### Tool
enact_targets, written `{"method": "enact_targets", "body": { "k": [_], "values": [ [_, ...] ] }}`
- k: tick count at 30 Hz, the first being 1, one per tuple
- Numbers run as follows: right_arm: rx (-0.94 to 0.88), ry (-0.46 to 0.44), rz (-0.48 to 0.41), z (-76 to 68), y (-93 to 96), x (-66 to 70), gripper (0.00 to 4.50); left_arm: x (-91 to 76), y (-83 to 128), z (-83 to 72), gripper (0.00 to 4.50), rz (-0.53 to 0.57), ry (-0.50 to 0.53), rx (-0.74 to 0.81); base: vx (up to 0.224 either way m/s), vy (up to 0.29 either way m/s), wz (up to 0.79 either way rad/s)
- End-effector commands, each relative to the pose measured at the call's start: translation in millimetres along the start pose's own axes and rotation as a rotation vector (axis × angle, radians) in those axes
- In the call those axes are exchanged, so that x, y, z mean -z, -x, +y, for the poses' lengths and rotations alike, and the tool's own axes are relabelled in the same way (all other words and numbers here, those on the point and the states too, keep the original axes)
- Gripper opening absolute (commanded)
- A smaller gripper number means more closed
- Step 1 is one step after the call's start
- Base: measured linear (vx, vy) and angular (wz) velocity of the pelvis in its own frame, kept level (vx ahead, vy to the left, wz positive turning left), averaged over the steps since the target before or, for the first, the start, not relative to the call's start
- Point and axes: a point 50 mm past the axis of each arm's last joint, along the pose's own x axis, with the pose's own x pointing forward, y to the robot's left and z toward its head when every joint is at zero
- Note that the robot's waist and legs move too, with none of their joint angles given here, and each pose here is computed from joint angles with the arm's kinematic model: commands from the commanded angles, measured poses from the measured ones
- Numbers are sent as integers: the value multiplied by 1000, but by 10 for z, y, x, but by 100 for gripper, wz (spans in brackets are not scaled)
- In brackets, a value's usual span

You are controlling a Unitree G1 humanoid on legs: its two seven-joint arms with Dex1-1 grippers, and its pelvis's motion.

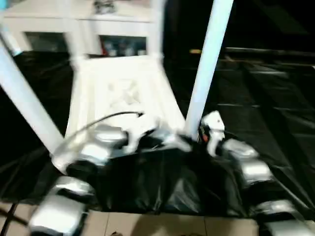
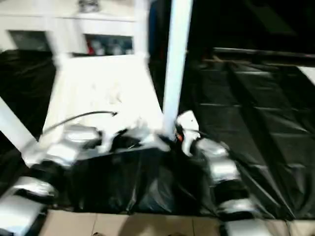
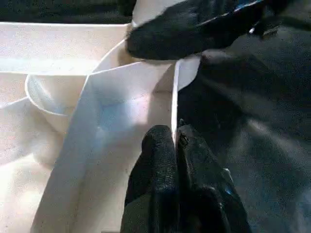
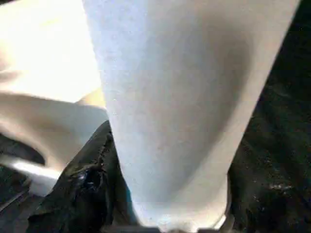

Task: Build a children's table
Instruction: Rotate leg to tighten

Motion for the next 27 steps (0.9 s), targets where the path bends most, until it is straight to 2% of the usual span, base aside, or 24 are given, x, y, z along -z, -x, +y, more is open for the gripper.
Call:
{"method": "enact_targets", "body": {
  "k": [1,3,5,6,7,8,9,11,13,16,19,23,24,27],
  "values": [
    [-76,-17,57,353,-145,114,265,-99,-197,-143,0,-32,3,-1,0,0,0],
    [-77,-39,15,470,-200,70,265,-119,-249,-168,0,-28,-8,-23,0,0,0],
    [-102,-22,-5,500,-202,45,265,-117,-252,-173,0,-30,-8,-15,0,0,0],
    [-110,0,-18,507,-196,28,300,-116,-248,-175,0,-35,-10,-11,0,0,0],
    [-123,6,-35,498,-183,7,321,-106,-234,-171,0,-35,-12,-6,0,0,0],
    [-127,3,-45,475,-169,-4,321,-98,-219,-165,0,-35,-16,1,0,0,0],
    [-146,21,-48,398,-124,-23,344,-79,-163,-148,0,-43,-25,18,0,0,0],
    [-176,31,-43,365,-98,-28,344,-71,-129,-139,0,-50,-41,34,0,0,0],
    [-253,69,-35,315,-37,-44,364,-39,-55,-125,0,-57,-50,77,0,0,0],
    [-453,156,6,252,103,-43,364,29,114,-68,0,-43,-99,157,0,0,0],
    [-571,208,35,212,192,-35,364,75,218,-24,0,-17,-121,201,0,0,0],
    [-711,215,72,152,269,-64,364,110,345,20,0,3,-139,273,0,0,0],
    [-726,217,77,146,274,-70,340,116,359,22,0,7,-142,283,0,0,0],
    [-760,224,87,132,268,-94,327,135,394,31,0,22,-148,309,0,0,0]
  ]
}}
